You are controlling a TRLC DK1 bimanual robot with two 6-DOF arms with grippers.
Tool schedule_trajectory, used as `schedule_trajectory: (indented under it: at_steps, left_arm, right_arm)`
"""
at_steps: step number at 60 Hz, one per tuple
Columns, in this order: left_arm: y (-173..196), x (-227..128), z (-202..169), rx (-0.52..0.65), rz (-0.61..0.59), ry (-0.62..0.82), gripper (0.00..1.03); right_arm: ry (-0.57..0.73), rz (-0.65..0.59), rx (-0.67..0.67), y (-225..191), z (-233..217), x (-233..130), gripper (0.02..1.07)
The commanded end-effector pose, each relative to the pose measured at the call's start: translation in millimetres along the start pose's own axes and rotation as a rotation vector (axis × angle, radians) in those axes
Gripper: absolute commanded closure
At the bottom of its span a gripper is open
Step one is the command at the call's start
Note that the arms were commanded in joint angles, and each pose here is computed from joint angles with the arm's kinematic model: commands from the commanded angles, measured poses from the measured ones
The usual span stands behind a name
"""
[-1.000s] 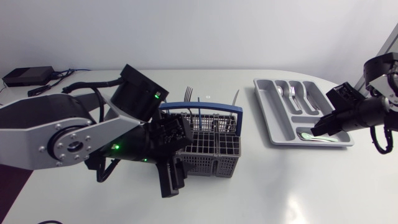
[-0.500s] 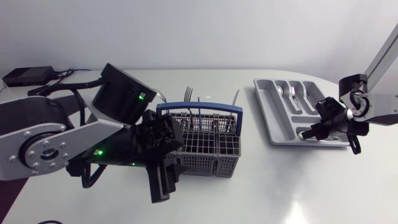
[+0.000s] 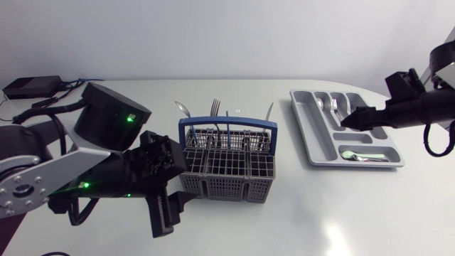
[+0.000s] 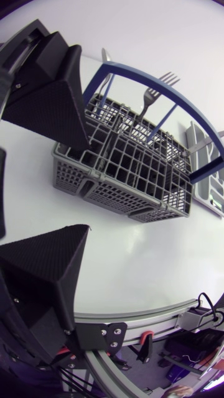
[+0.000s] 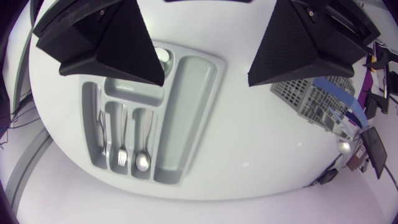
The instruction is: Unload the cutlery basket into the drawer organizer.
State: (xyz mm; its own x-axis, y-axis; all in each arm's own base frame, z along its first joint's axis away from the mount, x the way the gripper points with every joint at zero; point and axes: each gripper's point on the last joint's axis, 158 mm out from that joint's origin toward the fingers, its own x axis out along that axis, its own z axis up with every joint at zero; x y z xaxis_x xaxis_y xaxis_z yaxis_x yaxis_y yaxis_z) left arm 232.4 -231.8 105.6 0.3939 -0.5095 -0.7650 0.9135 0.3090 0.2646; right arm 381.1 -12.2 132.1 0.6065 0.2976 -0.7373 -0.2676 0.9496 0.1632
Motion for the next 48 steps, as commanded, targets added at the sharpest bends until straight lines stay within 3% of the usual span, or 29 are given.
schedule_trajectory:
  at_steps: [1,21,33,39,44,48]
  left_arm:
    - [-6.2,1.1,-19.7,-0.004,-0.006,0.033,0.07]
    - [12.8,6.1,-61.7,-0.063,0.058,0.079,0.07]
    - [29.4,19.5,-72.8,-0.079,0.085,0.101,0.07]
    - [35.8,26.1,-73.9,-0.085,0.097,0.108,0.12]
    - [35.9,28.8,-72.5,-0.085,0.097,0.103,0.16]
    - [38.6,30.6,-71.0,-0.092,0.105,0.095,0.16]
  right_arm:
    - [0.013,0.079,0.052,24.1,-2.6,-1.7,0.07]
    - [0.029,0.441,0.043,118.8,8.0,20.8,0.07]
    - [0.117,0.503,0.025,161.9,0.3,51.8,0.08]
    - [0.117,0.519,0.011,173.0,-1.1,53.4,0.27]
    - [0.101,0.518,0.019,172.7,3.8,54.6,0.61]
    - [0.105,0.519,0.028,172.4,3.9,56.6,0.76]
